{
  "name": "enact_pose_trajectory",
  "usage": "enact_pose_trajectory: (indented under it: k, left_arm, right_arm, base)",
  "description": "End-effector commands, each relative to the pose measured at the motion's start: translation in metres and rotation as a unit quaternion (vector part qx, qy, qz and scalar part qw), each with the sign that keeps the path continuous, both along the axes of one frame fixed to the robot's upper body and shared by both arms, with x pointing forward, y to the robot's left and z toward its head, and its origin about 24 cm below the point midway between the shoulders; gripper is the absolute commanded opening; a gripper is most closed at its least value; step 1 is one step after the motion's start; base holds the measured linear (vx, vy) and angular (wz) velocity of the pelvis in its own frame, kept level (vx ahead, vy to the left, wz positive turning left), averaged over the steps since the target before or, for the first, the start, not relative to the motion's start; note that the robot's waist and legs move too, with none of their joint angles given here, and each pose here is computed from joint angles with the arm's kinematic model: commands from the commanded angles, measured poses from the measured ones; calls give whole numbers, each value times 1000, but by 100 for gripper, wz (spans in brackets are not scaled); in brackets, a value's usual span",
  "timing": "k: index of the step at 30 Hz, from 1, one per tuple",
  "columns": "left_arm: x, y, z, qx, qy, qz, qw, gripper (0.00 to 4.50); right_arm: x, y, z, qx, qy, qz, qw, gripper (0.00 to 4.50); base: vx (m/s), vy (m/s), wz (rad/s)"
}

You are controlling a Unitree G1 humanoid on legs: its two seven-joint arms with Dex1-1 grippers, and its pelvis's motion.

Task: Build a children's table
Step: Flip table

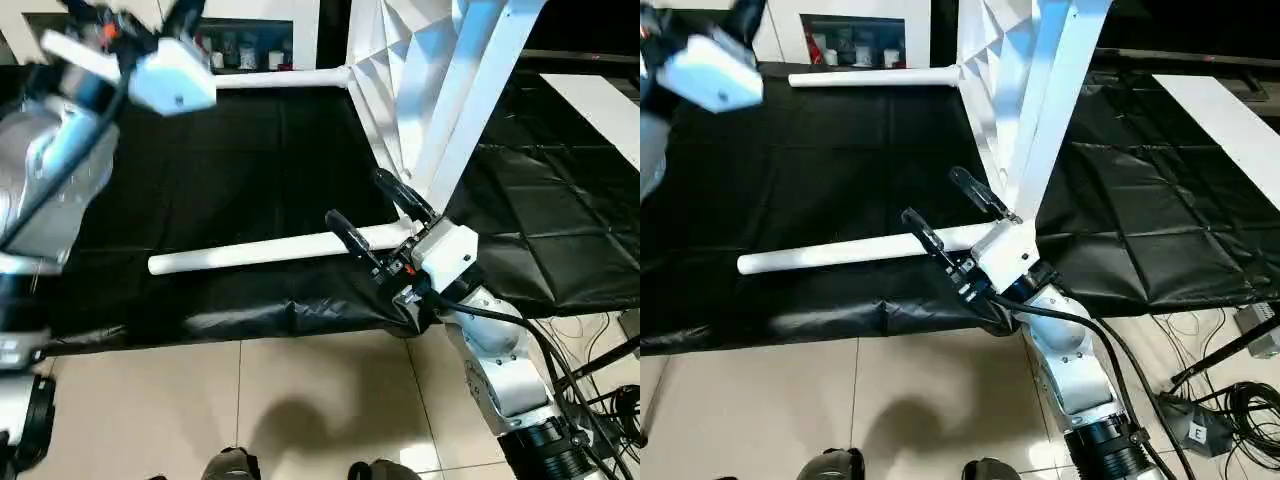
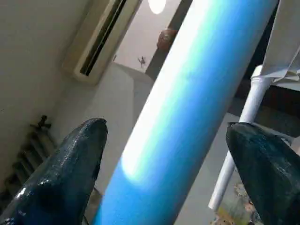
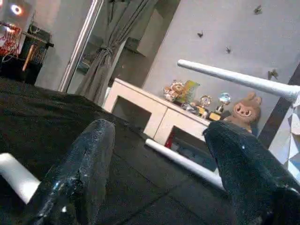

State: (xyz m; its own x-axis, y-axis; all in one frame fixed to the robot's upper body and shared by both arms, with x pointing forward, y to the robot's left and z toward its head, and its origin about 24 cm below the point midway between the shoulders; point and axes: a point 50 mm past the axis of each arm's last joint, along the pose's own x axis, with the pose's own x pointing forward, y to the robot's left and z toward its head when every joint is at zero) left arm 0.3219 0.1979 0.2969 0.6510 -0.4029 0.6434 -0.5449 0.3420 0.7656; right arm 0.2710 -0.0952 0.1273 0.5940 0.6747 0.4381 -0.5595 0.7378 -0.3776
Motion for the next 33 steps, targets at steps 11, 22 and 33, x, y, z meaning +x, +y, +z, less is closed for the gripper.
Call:
enact_pose_trajectory:
  k: [11,22,33]
  left_arm:
    - [-6,-9,1,-46,32,-40,998,350]
    - [-8,-11,-2,-90,82,-49,991,290]
    - [3,-3,-10,-163,213,-33,963,268]
  right_arm:
    - [-1,2,1,-9,1,9,1000,348]
    - [-2,3,-2,-22,2,12,1000,348]
    - [-5,4,-6,-33,8,24,999,348]
  base:
    - [0,0,0]
    - [0,0,0]
    - [0,0,0]
